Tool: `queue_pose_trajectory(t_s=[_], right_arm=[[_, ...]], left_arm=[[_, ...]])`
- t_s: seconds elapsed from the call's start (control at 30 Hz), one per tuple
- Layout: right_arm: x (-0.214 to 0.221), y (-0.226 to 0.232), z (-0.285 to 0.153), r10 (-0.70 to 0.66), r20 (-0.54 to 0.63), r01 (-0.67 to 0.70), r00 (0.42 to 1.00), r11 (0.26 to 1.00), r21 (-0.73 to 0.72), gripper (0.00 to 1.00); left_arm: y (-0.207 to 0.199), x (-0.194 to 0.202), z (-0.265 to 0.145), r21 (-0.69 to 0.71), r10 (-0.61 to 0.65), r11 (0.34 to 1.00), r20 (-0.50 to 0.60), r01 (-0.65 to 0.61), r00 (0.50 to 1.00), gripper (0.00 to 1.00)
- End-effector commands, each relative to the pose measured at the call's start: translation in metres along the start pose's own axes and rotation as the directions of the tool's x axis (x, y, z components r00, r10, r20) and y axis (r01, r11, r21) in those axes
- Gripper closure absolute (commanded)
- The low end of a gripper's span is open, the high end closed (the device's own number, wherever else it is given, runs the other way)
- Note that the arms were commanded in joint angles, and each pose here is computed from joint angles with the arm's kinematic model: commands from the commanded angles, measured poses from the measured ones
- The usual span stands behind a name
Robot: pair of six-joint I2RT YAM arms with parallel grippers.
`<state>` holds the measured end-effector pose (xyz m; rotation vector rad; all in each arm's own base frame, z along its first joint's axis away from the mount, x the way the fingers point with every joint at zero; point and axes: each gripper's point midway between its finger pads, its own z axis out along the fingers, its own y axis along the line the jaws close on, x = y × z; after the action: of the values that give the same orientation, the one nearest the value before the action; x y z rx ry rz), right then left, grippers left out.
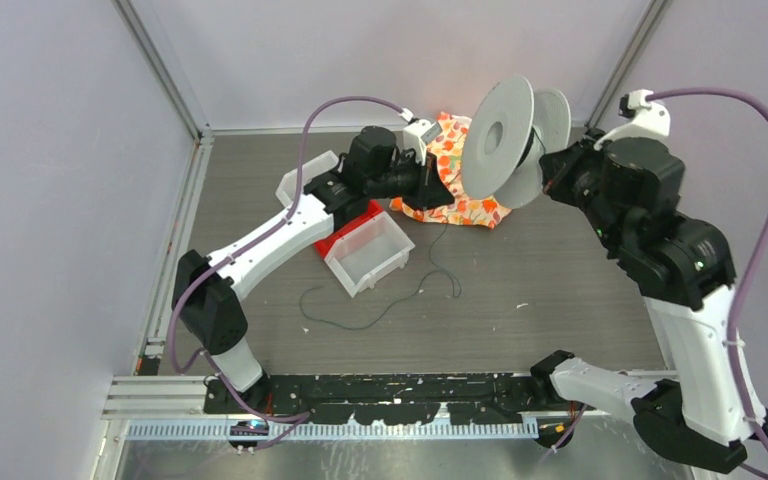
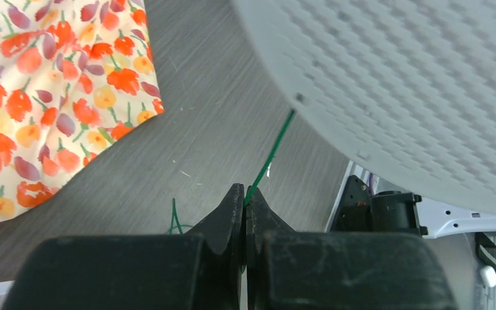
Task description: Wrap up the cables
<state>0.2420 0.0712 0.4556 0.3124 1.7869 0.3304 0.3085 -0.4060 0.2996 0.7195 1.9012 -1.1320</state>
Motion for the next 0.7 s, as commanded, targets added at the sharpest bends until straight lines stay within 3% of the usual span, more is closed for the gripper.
queue_pose_trajectory(t_s=[0.0,0.1,0.2,0.37,0.43,0.67], right_arm=[[-0.064,0.008,0.012,0.180,0.273,-0.192,0.945,0.981,0.018,1.00],[-0.064,0.005,0.025,0.156,0.290,-0.184,0.944,0.980,0.071,1.00],[-0.060,0.005,0.040,0.117,0.277,-0.154,0.954,0.982,0.114,1.00],[-0.055,0.005,0.050,0.098,0.266,-0.139,0.959,0.980,0.140,1.00],[-0.055,0.006,0.052,0.095,0.267,-0.136,0.959,0.981,0.141,1.00],[-0.043,0.001,0.065,0.040,0.234,-0.087,0.971,0.977,0.195,1.00]], left_arm=[[-0.020,-0.005,-0.008,0.073,-0.025,0.997,0.023,0.023,0.999,1.00],[-0.024,0.001,-0.008,0.103,-0.038,0.994,0.005,0.037,0.999,1.00],[-0.025,0.008,-0.007,0.122,-0.053,0.991,-0.014,0.054,0.999,0.92],[-0.033,0.012,-0.007,0.172,-0.074,0.982,-0.025,0.077,0.997,0.91],[-0.036,0.011,-0.007,0.191,-0.077,0.978,-0.018,0.079,0.997,0.99],[-0.048,0.002,-0.013,0.233,-0.094,0.968,-0.003,0.092,0.996,0.98]])
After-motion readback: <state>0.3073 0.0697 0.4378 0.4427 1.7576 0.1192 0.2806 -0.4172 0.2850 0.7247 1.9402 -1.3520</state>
